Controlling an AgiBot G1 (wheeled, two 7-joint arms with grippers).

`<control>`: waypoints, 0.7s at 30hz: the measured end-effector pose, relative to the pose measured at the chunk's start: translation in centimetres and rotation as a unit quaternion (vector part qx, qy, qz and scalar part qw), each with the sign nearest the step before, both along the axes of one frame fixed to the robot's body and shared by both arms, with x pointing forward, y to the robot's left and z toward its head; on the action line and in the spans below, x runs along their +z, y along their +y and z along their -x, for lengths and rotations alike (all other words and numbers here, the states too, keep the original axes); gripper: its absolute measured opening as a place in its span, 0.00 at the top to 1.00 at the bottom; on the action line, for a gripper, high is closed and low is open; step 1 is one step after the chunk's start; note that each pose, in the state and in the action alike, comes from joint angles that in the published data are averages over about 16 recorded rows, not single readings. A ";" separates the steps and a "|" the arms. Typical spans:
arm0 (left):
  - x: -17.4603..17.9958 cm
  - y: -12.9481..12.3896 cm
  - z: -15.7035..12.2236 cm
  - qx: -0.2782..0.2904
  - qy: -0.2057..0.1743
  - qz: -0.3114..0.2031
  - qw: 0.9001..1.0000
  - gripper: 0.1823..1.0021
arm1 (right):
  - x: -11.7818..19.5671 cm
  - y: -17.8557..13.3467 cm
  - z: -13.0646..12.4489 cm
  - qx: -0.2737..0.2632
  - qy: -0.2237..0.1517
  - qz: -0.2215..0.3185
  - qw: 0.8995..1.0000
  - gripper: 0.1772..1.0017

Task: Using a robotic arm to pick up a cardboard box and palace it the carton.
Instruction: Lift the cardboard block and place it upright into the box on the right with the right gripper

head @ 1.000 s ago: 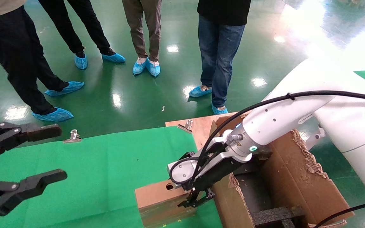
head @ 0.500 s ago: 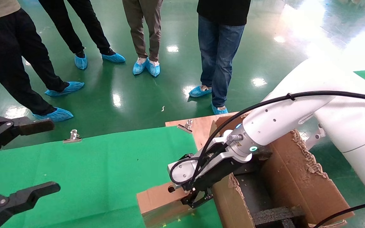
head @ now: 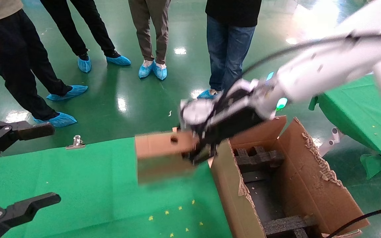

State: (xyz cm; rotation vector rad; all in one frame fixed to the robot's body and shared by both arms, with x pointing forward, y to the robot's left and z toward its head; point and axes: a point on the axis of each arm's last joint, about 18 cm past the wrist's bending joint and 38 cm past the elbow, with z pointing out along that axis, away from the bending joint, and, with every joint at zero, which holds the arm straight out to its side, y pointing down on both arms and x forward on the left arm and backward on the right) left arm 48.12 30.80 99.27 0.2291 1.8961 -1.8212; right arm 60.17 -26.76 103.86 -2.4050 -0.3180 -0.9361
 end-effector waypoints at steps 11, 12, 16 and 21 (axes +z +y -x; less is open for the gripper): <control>0.0 0.0 0.0 0.000 0.000 0.000 1.000 0.00 | 7.5 -3.8 2.2 -0.027 -0.054 -0.034 0.998 0.78; 0.0 0.0 0.0 0.000 0.000 0.000 1.000 0.00 | 7.8 -4.2 2.4 -0.030 -0.055 -0.037 0.997 0.78; 0.0 0.0 0.0 0.000 0.000 0.000 1.000 0.00 | 8.5 -6.1 3.3 -0.047 -0.057 -0.048 0.996 0.79; 0.0 0.0 0.0 0.000 0.000 0.000 1.000 0.00 | 8.3 -9.4 4.5 -0.079 -0.053 -0.059 0.994 0.79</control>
